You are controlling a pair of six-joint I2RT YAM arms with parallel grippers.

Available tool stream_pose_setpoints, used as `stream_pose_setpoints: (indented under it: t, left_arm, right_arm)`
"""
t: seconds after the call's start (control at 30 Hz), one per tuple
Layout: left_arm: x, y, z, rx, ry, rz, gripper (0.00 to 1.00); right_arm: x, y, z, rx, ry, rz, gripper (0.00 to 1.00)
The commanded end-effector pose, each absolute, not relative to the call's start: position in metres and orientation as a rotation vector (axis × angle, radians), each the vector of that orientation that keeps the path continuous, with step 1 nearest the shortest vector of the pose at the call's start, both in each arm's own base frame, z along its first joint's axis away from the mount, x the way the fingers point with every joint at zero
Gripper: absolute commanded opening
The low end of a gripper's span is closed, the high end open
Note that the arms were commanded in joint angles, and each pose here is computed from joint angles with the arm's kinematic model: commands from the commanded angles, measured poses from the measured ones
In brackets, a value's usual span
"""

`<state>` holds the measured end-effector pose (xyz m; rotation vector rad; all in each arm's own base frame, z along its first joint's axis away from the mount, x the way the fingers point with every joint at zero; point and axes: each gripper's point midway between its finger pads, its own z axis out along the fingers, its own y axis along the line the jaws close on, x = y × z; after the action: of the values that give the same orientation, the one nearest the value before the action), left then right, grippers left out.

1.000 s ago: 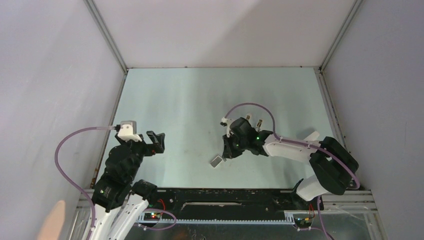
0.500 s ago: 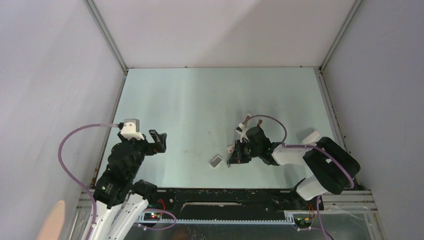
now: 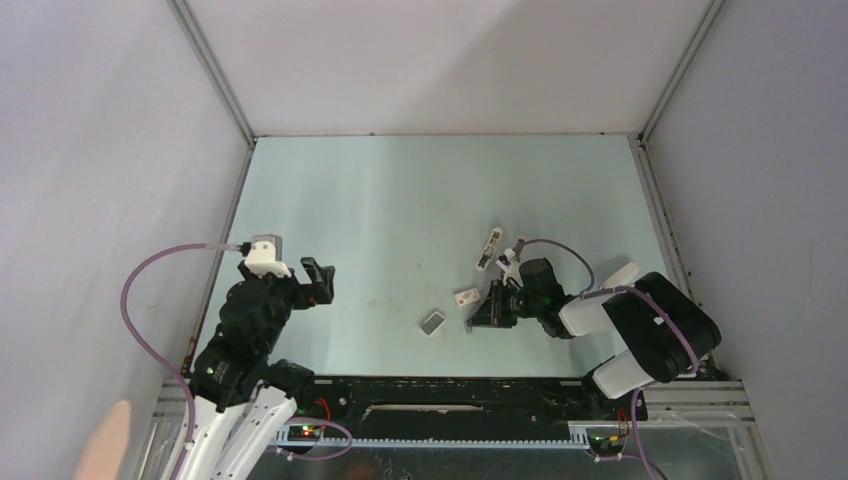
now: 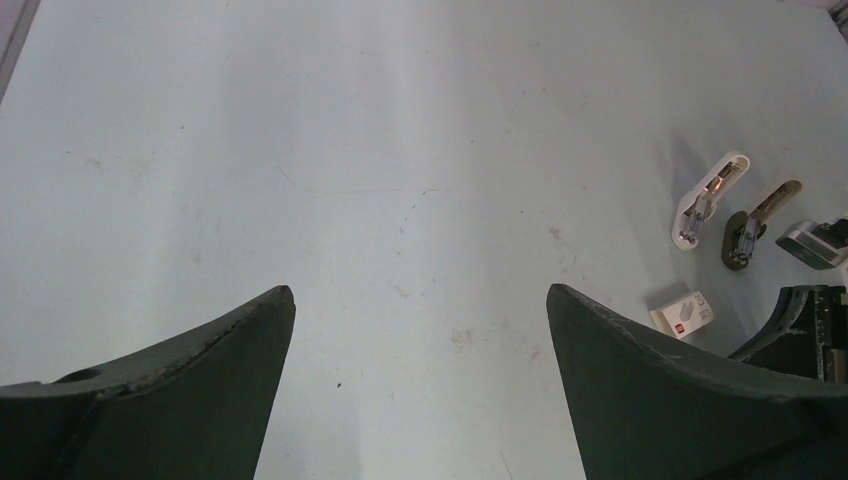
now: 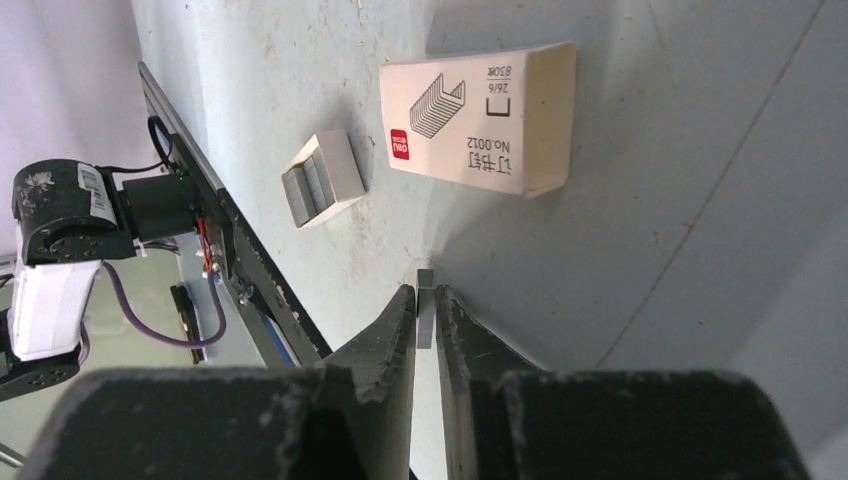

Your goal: Load the staples into the stapler

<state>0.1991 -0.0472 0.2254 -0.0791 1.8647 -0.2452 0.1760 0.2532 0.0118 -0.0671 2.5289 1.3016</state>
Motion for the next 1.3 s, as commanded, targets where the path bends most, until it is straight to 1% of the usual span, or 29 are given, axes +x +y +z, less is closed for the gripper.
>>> stream_pose_setpoints:
  t: [0.0,0.07,0.23,0.37,0.47,0.63,0.7,0.77,0.93,1.1,1.27]
  left_arm:
    - [0.204,-0.049,0.228,-0.054,1.847,-0.241,1.0]
    - [0.204,-0.049,0.228,-0.055,1.85,-0.24,1.0]
    - [0.204,-0.048,0.228,-0.057,1.849,-0.24,1.0]
    - [0.204,-0.048,0.228,-0.059,1.848,-0.239,1.0]
    - [0.203,-0.048,0.229,-0.058,1.845,-0.239,1.0]
    - [0.203,-0.047,0.23,-0.063,1.839,-0.241,1.0]
    - [0.202,-0.047,0.231,-0.063,1.836,-0.241,1.0]
    - [0.202,-0.047,0.232,-0.064,1.833,-0.242,1.0]
    - [0.201,-0.046,0.233,-0.067,1.823,-0.243,1.0]
    - [0.2,-0.046,0.234,-0.067,1.819,-0.248,1.0]
    - [0.2,-0.046,0.235,-0.067,1.815,-0.249,1.0]
  right_arm:
    - [0.173,0.235,-0.005,-0.006,2.58,1.214,0.18]
    - [0.173,0.23,-0.006,0.005,2.591,1.169,0.21]
    - [0.172,0.211,-0.009,0.04,2.643,1.008,0.34]
    - [0.177,0.198,-0.005,0.048,2.66,0.854,0.38]
    - [0.188,0.192,0.013,0.02,2.621,0.717,0.44]
    - [0.221,0.18,0.055,0.043,2.501,0.47,0.62]
    - [0.235,0.176,0.071,0.069,2.448,0.385,0.66]
    - [0.252,0.175,0.086,0.103,2.394,0.318,0.69]
    - [0.288,0.182,0.101,0.146,2.315,0.193,0.73]
    - [0.32,0.189,0.097,0.197,2.289,0.082,0.74]
    - [0.343,0.196,0.077,0.243,2.314,-0.005,0.74]
